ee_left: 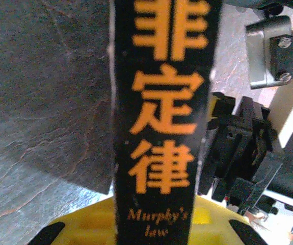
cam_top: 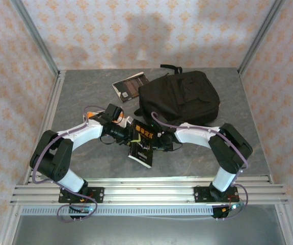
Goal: Pack the student bag
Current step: Pick up the book from the bottom-center of the table, then rotate the book.
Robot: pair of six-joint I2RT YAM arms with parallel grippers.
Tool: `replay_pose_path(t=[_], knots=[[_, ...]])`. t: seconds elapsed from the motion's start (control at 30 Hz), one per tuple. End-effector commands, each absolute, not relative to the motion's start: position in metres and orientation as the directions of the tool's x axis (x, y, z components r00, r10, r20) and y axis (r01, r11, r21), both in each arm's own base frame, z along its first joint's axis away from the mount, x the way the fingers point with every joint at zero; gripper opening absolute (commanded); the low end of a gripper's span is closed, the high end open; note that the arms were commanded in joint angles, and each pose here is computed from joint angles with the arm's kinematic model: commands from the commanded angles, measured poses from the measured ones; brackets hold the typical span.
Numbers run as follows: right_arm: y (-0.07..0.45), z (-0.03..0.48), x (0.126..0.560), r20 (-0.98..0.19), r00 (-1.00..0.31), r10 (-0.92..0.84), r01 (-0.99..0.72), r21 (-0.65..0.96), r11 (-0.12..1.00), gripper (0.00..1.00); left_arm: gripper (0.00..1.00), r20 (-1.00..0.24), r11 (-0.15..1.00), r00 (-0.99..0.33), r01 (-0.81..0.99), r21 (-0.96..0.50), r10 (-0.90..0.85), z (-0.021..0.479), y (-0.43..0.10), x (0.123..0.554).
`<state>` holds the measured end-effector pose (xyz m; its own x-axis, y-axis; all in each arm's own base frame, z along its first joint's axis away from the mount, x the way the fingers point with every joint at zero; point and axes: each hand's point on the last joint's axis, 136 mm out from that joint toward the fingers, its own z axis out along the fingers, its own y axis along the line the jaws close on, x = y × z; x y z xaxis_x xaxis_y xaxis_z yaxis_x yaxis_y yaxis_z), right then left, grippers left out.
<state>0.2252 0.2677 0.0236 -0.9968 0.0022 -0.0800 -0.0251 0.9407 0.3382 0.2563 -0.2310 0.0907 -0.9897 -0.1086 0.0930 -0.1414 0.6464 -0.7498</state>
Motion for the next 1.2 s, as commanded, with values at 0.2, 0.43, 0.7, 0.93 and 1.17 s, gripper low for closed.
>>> replay_pose_path(t=[0.2,0.43,0.7,0.93,1.17], knots=[[0.217,0.134,0.24,-0.342,-0.94,0.0,-0.074,0.204,0.976,0.8,0.0,-0.254,0.562,-0.954,0.125,-0.818,-0.157,0.211,-0.227,0.266],[0.245,0.252,0.272,-0.472,-0.878,0.08,-0.199,0.511,0.836,0.98,0.0,-0.458,0.477,-0.849,0.299,-0.826,-0.262,0.298,-0.221,0.269],[0.278,0.291,0.285,-0.299,-0.953,0.044,-0.219,0.782,0.584,1.0,0.0,-0.556,0.33,-0.776,0.463,-0.823,-0.298,0.387,-0.243,0.268],[0.289,0.306,0.295,-0.156,-0.981,0.112,-0.105,0.923,0.369,0.99,0.0,-0.535,0.241,-0.772,0.478,-0.845,-0.343,0.426,-0.254,0.276],[0.294,0.346,0.286,-0.096,-0.989,0.108,-0.078,0.985,0.155,0.96,0.0,-0.509,0.327,-0.783,0.405,-0.854,-0.358,0.406,-0.251,0.291]])
